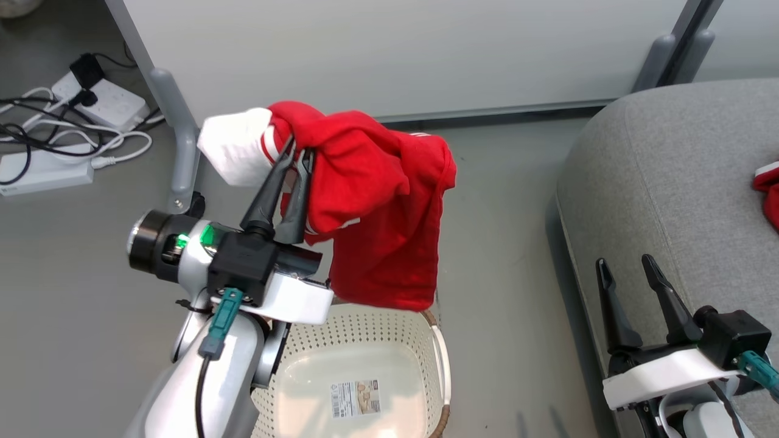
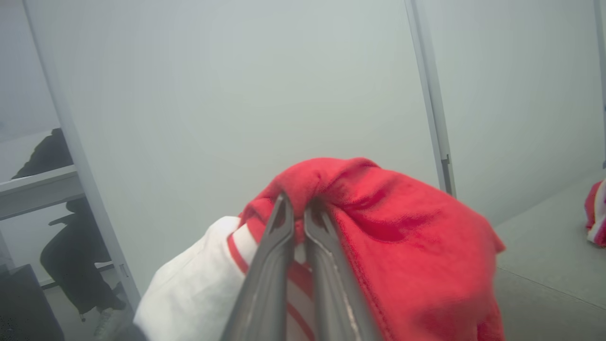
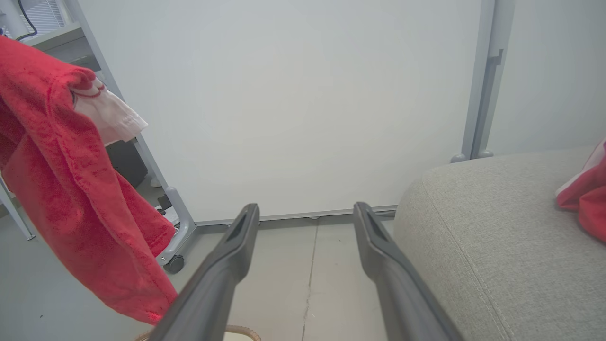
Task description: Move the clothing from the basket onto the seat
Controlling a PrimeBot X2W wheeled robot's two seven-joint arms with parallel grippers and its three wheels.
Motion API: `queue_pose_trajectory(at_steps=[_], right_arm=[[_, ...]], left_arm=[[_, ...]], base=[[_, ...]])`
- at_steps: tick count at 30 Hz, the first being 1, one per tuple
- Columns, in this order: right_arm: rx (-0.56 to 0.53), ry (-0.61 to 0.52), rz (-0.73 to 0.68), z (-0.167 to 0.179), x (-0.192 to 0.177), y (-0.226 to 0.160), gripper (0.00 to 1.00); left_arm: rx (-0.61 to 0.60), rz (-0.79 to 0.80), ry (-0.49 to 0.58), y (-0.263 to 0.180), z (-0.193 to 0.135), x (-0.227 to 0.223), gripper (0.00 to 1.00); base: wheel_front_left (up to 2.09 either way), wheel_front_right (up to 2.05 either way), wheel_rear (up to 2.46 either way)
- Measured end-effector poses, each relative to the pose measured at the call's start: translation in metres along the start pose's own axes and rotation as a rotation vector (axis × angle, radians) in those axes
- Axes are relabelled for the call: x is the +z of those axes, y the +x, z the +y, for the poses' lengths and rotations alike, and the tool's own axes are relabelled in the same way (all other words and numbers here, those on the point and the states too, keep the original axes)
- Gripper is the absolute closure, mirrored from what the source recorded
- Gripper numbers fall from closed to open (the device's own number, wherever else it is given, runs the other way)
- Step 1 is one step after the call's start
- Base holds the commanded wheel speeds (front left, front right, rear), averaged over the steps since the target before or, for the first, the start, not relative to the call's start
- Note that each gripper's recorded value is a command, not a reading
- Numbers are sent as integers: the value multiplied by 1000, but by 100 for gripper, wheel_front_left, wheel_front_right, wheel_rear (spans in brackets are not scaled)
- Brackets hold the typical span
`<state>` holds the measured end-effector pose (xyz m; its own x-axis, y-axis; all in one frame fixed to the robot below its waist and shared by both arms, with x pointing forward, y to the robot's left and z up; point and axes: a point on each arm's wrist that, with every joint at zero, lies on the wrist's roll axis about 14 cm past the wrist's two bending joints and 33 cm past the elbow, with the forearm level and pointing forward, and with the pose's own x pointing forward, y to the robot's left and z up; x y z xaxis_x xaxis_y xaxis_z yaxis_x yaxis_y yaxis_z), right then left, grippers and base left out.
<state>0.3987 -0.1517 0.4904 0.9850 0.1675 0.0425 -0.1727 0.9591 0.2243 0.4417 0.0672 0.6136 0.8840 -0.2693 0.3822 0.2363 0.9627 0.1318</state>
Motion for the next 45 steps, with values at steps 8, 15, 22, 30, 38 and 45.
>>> queue_pose_trajectory(at_steps=[8,15,22,30,38,45], right_arm=[[17,-3,-33,8,12,-10,0],[24,-1,-43,13,15,-15,0],[16,13,-47,12,16,-14,0],[4,23,-45,10,14,-15,0],[-3,21,-46,7,15,-14,0],[0,12,-43,7,14,-13,0]], left_arm=[[45,-204,-21,-5,7,74,100],[-5,-260,-51,-11,-6,95,100],[-111,-280,-98,-15,-38,103,100],[-204,-240,-147,-22,-68,92,100],[-237,-237,-178,-23,-78,92,100],[-232,-238,-183,-23,-77,92,100]], base=[[0,0,0],[0,0,0],[0,0,0],[0,0,0],[0,0,0],[0,0,0]])
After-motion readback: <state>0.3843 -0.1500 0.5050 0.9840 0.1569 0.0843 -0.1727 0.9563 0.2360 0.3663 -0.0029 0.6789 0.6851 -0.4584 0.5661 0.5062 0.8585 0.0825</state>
